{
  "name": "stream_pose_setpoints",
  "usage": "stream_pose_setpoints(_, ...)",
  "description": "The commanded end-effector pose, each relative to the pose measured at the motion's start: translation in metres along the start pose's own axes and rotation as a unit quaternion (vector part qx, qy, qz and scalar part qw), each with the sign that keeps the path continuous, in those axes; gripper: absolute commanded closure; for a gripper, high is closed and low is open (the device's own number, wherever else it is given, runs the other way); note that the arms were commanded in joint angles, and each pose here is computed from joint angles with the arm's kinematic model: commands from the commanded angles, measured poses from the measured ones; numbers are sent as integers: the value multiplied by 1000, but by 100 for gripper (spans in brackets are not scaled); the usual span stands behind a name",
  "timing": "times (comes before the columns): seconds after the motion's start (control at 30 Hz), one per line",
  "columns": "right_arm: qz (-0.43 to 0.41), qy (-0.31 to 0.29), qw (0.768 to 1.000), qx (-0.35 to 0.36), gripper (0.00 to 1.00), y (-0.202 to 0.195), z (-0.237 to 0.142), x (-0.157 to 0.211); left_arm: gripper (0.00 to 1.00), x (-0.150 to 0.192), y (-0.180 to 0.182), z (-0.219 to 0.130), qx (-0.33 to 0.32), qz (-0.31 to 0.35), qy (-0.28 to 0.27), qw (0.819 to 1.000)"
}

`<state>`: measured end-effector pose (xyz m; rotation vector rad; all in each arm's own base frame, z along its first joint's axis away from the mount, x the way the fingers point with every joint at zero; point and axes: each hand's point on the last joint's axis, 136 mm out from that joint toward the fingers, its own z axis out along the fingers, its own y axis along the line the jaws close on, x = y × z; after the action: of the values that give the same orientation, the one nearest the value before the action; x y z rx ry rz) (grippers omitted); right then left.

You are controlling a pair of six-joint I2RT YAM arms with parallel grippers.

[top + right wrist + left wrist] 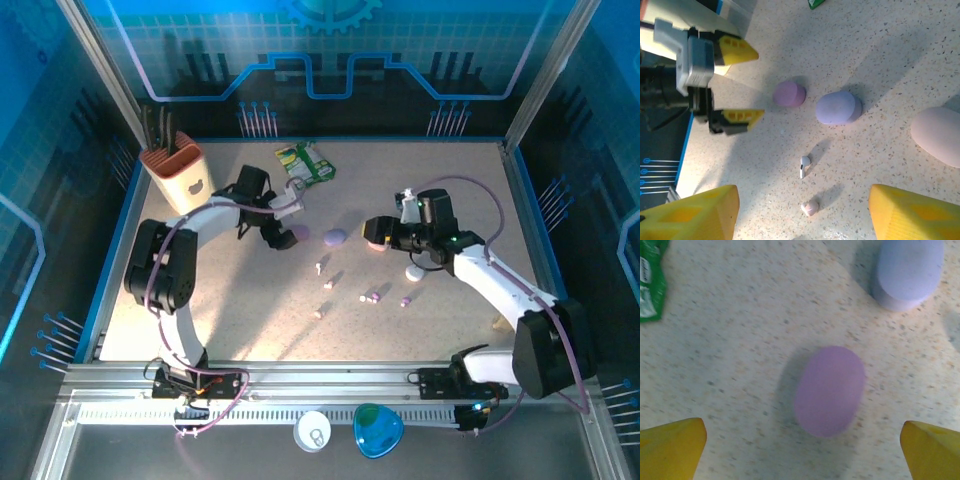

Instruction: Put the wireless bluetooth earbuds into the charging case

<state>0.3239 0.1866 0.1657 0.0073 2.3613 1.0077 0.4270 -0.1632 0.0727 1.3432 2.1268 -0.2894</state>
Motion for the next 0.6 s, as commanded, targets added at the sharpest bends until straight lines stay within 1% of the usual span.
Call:
stream_pose_setpoints(0.0, 12, -8, 1000, -27, 30, 3, -8, 0, 1, -4, -9, 5, 60, 35, -14, 997)
stream_pose_setpoints(0.07, 14, -13, 999, -25, 30, 1, -11, 1, 1, -6, -11, 10, 80, 44, -21, 996)
stream_pose_setpoints(0.17, 17, -21, 999, -25, 30, -1, -15, 1, 2, -8, -13, 14, 108, 37, -18, 993)
stream_pose_setpoints(0.27, 19, -23, 999, -22, 30, -4, -16, 2, 3, -4, -14, 21, 114, 38, -12, 993)
stream_pose_setpoints(0.3, 20, -22, 999, -22, 30, -4, -16, 3, 4, -3, -14, 22, 115, 38, -11, 993)
stream_pose_setpoints(0.4, 23, -22, 999, -27, 30, -5, -17, 3, 14, 0, -18, 24, 123, 38, -10, 992)
stream_pose_setpoints(0.57, 34, -28, 998, -39, 32, -6, -20, 3, 18, 6, -24, 29, 125, 34, 0, 992)
